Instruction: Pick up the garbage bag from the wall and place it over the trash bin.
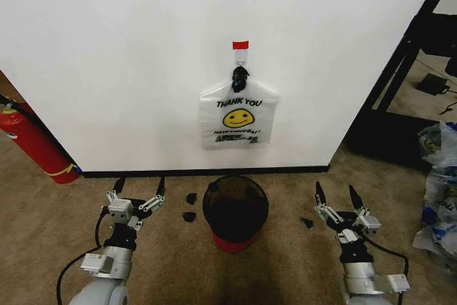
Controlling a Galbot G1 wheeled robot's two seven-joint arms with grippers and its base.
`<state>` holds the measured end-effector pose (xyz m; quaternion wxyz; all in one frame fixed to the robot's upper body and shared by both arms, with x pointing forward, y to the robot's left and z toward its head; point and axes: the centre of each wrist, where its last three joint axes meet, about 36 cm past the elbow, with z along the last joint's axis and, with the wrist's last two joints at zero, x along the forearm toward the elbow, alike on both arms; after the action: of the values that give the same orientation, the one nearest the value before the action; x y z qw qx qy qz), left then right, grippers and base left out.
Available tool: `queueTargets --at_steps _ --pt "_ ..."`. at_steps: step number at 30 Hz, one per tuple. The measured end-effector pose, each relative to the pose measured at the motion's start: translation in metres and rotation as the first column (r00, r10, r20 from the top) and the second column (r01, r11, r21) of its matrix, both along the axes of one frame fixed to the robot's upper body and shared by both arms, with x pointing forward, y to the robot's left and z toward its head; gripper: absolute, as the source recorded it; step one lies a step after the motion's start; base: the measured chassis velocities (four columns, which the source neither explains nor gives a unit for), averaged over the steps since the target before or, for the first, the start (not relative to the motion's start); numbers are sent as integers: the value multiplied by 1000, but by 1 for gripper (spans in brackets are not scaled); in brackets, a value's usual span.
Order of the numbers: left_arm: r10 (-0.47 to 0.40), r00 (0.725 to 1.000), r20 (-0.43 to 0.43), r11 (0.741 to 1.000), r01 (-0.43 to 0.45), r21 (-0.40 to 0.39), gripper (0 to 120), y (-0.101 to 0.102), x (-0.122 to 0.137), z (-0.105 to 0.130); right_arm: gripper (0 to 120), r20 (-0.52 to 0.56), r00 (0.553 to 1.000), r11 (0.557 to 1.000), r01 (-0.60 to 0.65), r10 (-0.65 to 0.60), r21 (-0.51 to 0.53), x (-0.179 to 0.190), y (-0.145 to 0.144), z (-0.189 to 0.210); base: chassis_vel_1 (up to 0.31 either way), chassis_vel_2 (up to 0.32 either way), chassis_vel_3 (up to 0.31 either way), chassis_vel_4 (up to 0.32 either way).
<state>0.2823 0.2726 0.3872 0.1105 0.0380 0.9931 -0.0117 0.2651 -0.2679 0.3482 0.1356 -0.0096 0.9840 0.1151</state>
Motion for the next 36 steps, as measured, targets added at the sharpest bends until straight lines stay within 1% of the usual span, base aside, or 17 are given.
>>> queueTargets --at_steps 1,4,8,14,18,20,21,22,23,24,26,27,28,29,30,33,36 --pt "-3 1000 1 1000 3 5 100 0 0 -1 100 4 1000 999 9 -9 -36 1 -1 -3 0 0 0 0" --pt "-7 1000 5 1000 7 6 100 -1 0 0 100 17 999 996 31 -30 -80 5 -2 -4 0 0 0 0" --pt "-13 1000 7 1000 13 4 100 -4 2 -1 100 12 999 998 31 -30 -54 7 0 -4 0 0 0 0" --pt "-10 1000 5 1000 9 25 100 -8 3 -10 100 1 1000 998 15 -15 -61 8 -2 -10 0 0 0 0" --pt "-14 1000 2 999 14 44 100 -10 1 -15 100 -10 999 996 -42 43 83 15 4 -8 0 0 0 0" --pt "-15 1000 2 999 15 50 100 -10 0 -15 100 -4 997 985 -79 81 152 23 10 -5 0 0 0 0" --pt "-17 1000 5 998 16 57 100 -10 -1 -13 100 14 991 965 -131 131 228 31 17 -1 0 0 0 0" --pt "-17 1000 5 998 16 57 100 -10 -1 -13 100 14 991 965 -131 131 228 31 17 -1 0 0 0 0" --pt "-17 1000 8 998 17 62 100 -10 -1 -12 100 29 984 933 -176 176 314 37 24 3 0 0 0 0" --pt "-18 1000 9 998 17 66 100 -10 -1 -11 100 37 978 906 -203 204 370 40 29 7 0 0 0 0" --pt "-20 1000 9 997 19 74 100 -11 -3 -10 100 60 958 814 -270 280 514 51 44 17 0 0 0 0" --pt "-20 1000 8 997 20 75 100 -12 -4 -10 100 65 955 803 -278 289 527 53 46 18 0 0 0 0" --pt "-22 1000 7 997 22 80 100 -13 -5 -11 100 93 940 757 -320 327 570 65 54 20 0 0 0 0" --pt "-22 1000 7 996 22 82 100 -14 -7 -10 100 104 933 736 -337 345 587 73 58 19 0 0 0 0" --pt "-22 1000 7 996 22 82 100 -14 -7 -10 100 104 933 736 -337 345 587 73 58 19 0 0 0 0" --pt "-22 1000 4 996 22 91 100 -14 -11 -10 100 144 916 681 -377 375 628 103 67 18 0 0 0 0" --pt "-15 1000 3 994 14 105 100 -10 -15 -9 100 230 886 592 -444 403 673 143 76 28 0 0 0 0"
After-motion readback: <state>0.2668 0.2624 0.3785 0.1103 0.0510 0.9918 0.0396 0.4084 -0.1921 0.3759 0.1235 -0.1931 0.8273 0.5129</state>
